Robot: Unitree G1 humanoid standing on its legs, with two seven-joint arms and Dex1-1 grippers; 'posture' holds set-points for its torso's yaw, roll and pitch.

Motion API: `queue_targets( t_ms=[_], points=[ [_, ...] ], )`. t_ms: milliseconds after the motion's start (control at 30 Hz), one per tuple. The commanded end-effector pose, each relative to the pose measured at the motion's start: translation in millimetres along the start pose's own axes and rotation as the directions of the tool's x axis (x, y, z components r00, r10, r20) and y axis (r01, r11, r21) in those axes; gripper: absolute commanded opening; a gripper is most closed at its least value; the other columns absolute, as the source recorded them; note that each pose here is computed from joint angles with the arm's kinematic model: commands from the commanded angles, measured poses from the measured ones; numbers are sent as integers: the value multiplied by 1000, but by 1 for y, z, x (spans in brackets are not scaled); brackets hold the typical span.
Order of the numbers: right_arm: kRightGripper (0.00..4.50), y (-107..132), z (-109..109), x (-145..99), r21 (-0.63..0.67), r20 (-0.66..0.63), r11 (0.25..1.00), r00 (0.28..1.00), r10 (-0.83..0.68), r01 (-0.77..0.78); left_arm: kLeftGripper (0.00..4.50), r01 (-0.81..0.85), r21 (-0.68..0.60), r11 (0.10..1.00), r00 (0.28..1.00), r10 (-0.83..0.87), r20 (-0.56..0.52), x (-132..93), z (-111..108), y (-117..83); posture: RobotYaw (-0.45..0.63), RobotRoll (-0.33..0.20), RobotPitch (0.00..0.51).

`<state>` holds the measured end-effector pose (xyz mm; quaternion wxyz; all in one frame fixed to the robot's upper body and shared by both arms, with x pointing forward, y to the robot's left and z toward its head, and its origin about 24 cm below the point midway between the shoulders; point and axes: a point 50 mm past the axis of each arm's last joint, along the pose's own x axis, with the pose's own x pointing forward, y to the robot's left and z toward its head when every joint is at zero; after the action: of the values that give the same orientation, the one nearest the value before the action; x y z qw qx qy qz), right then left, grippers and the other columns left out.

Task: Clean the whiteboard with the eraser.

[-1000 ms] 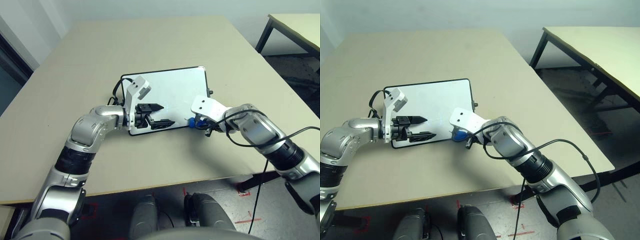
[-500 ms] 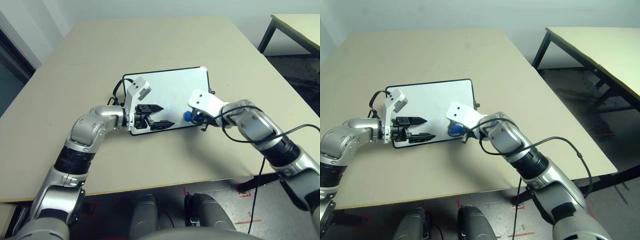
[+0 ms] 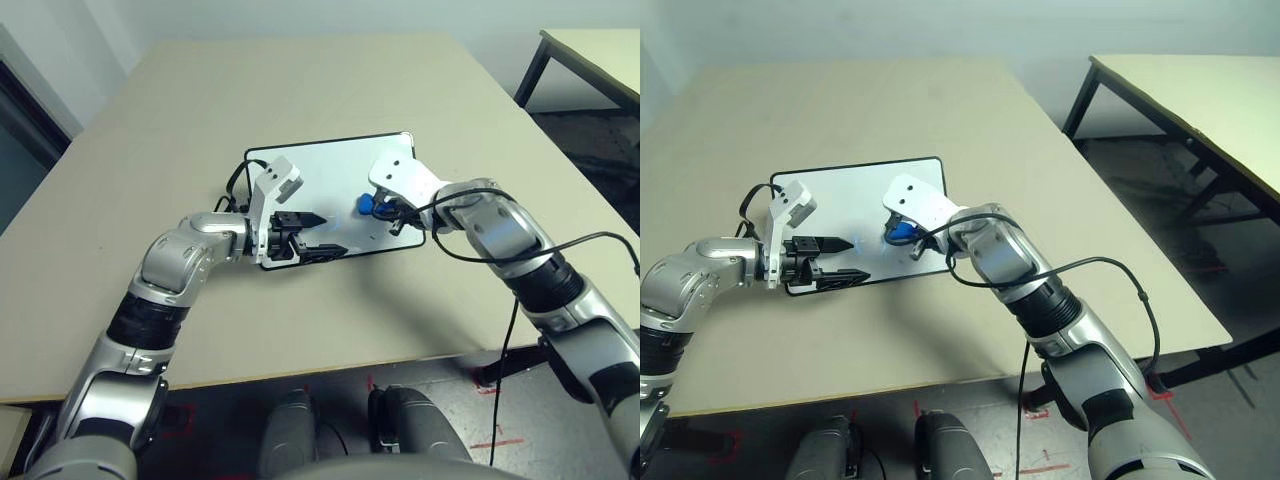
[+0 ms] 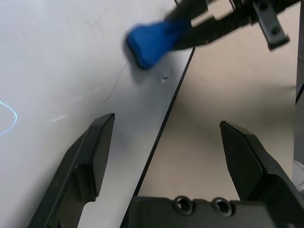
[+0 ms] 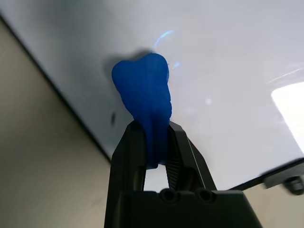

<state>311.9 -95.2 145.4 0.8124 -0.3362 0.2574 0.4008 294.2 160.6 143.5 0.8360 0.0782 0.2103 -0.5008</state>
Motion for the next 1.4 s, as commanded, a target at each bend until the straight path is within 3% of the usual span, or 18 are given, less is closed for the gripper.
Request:
queue_targets(
  t_ms=[33,200,433,800,933,1133,1400],
  points=[
    [563,14,-19,2,-7,-96,998,993,68,-69,4500,3,-6,1000,1000,-4,-22,1,-5,0,-34,0,84],
    [563,12,-20,1,-8,-111,998,992,67,-68,4500,4,-6,1000,1000,-4,-24,0,-5,0,-35,0,84],
    [563,-17,17,1,44,74,996,994,-82,79,4500,6,-1,1000,1000,-6,-22,1,-3,1,-41,0,81],
    [563,12,-28,-3,-18,-159,997,984,75,-79,4500,10,0,1000,1000,-10,-20,2,-2,1,-43,0,83],
    [563,11,-28,-3,-21,-170,997,983,73,-77,4500,12,-1,1000,1000,-12,-20,3,-2,0,-43,0,84],
    [563,-2,1,-1,0,-23,1000,1000,6,-6,4500,13,1,1000,1000,-13,-20,3,-1,0,-46,0,85],
    [563,11,-19,-1,-22,-135,996,988,80,-83,4500,13,3,1000,1000,-13,-15,3,1,-1,-40,0,78]
  ],
)
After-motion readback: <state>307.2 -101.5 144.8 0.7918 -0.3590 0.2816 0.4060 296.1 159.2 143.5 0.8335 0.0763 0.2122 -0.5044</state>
